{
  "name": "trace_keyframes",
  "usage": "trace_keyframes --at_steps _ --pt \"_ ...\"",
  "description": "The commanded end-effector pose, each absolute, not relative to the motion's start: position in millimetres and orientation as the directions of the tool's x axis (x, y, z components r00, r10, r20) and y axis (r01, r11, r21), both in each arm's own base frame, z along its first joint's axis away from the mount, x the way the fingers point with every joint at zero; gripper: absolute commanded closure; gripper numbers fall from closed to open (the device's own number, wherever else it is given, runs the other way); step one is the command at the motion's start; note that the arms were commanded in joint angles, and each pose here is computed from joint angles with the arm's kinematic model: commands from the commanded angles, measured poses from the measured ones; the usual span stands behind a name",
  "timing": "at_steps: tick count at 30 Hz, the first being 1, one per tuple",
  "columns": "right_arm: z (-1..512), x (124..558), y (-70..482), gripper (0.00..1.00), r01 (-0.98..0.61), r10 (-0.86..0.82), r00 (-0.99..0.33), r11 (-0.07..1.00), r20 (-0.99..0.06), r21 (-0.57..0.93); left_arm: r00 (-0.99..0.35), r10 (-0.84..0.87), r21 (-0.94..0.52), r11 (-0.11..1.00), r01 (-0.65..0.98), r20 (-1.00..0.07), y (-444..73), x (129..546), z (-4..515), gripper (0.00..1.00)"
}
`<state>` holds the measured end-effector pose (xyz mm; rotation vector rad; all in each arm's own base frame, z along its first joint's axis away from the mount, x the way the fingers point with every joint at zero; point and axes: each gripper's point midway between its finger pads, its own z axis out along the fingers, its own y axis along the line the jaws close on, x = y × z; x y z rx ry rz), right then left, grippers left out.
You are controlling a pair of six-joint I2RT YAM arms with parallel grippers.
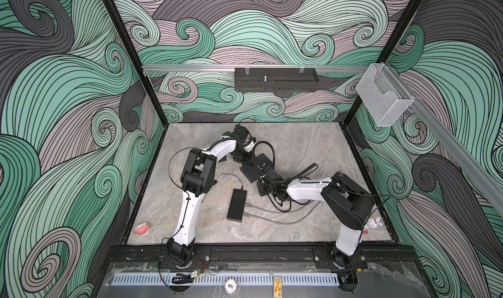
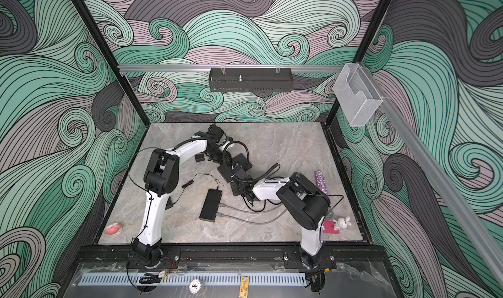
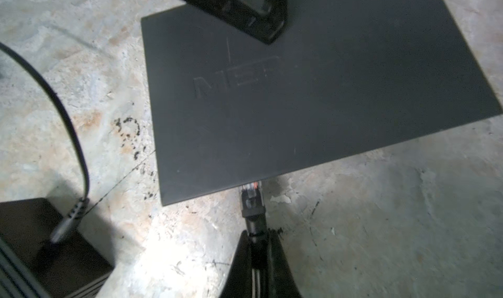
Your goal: Insert the plug into the switch port
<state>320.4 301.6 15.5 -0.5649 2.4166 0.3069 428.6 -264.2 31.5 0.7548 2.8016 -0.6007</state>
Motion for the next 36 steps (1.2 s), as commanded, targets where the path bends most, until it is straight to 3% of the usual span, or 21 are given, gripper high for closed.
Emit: trace_keyframes --at_steps 1,3,8,18,28,36 --pt "40 336 327 1.00 -0.610 -0.357 -0.579 0.786 -0.733 0.100 -0.861 0.509 -0.406 0.784 0.470 -0.014 -269 359 -9 0.54" --pt "36 341 319 1.00 -0.620 -0.384 -0.560 0.782 -0.734 0.064 -0.860 0.510 -0.414 0.781 0.468 -0.010 -270 357 -9 0.55" --pt "40 362 301 1.00 -0.572 -0.306 -0.616 0.807 -0.726 0.146 -0.860 0.511 -0.422 0.779 0.464 -0.002 -271 355 -11 0.56" --pt "74 396 319 1.00 -0.560 -0.280 -0.582 0.819 -0.763 0.127 -0.858 0.512 -0.458 0.773 0.439 0.042 -280 338 -20 0.57" --pt "94 431 318 1.00 -0.395 -0.136 -0.581 0.909 -0.803 0.132 -0.868 0.491 -0.508 0.766 0.393 0.069 -289 327 -24 0.58" --pt "95 421 313 1.00 -0.425 -0.173 -0.576 0.898 -0.799 0.113 -0.868 0.493 -0.495 0.769 0.404 0.058 -287 330 -20 0.58"
